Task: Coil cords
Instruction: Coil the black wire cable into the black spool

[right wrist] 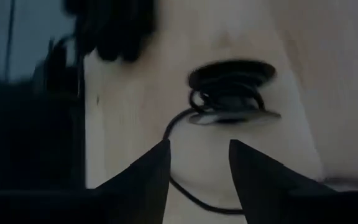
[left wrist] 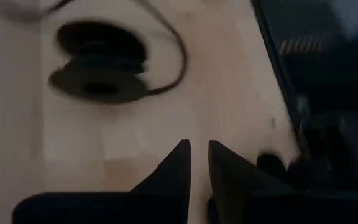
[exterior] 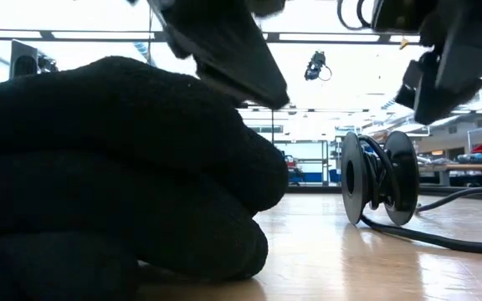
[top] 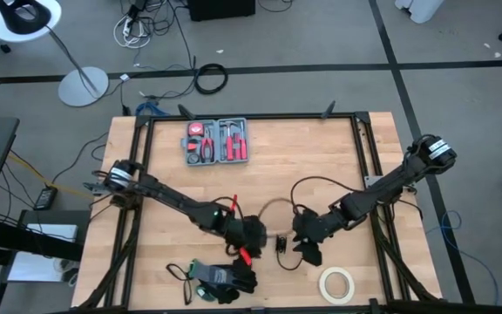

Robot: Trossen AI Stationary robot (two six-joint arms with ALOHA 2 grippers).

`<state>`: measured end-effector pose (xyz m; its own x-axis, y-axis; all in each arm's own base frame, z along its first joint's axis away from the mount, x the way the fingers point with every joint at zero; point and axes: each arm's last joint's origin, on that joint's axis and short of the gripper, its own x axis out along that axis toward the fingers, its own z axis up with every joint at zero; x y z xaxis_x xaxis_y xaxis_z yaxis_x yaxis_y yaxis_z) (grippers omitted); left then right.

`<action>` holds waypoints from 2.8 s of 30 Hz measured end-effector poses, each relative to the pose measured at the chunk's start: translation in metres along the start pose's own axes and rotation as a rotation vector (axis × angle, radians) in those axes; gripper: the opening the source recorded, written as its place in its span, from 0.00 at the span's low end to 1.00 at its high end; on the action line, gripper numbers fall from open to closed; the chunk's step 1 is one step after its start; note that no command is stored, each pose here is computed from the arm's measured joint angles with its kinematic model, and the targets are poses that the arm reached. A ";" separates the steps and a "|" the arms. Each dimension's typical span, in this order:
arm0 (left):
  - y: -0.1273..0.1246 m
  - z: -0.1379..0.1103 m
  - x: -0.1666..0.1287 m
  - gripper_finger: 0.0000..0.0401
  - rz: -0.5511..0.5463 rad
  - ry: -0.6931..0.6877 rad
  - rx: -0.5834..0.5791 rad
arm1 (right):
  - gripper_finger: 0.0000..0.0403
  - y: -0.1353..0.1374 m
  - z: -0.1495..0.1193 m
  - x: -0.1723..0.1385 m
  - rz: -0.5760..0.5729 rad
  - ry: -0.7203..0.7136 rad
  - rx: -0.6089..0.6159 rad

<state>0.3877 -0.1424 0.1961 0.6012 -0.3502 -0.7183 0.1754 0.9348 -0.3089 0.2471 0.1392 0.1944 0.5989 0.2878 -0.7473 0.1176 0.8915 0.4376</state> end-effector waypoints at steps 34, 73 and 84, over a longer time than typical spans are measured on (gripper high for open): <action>0.005 0.014 0.004 0.30 0.067 0.088 0.233 | 0.39 0.000 -0.034 -0.009 -0.229 0.109 -0.047; 0.038 0.023 0.011 0.30 0.002 -0.193 -0.671 | 0.39 -0.009 -0.017 0.006 -0.140 -0.088 0.348; 0.041 0.016 0.020 0.30 -0.026 -0.143 -0.880 | 0.39 -0.013 -0.031 0.025 -0.243 -0.034 0.206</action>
<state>0.4199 -0.1097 0.1790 0.7073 -0.3049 -0.6378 -0.4362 0.5217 -0.7332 0.2359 0.1456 0.1541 0.5596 0.0606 -0.8266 0.4160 0.8420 0.3434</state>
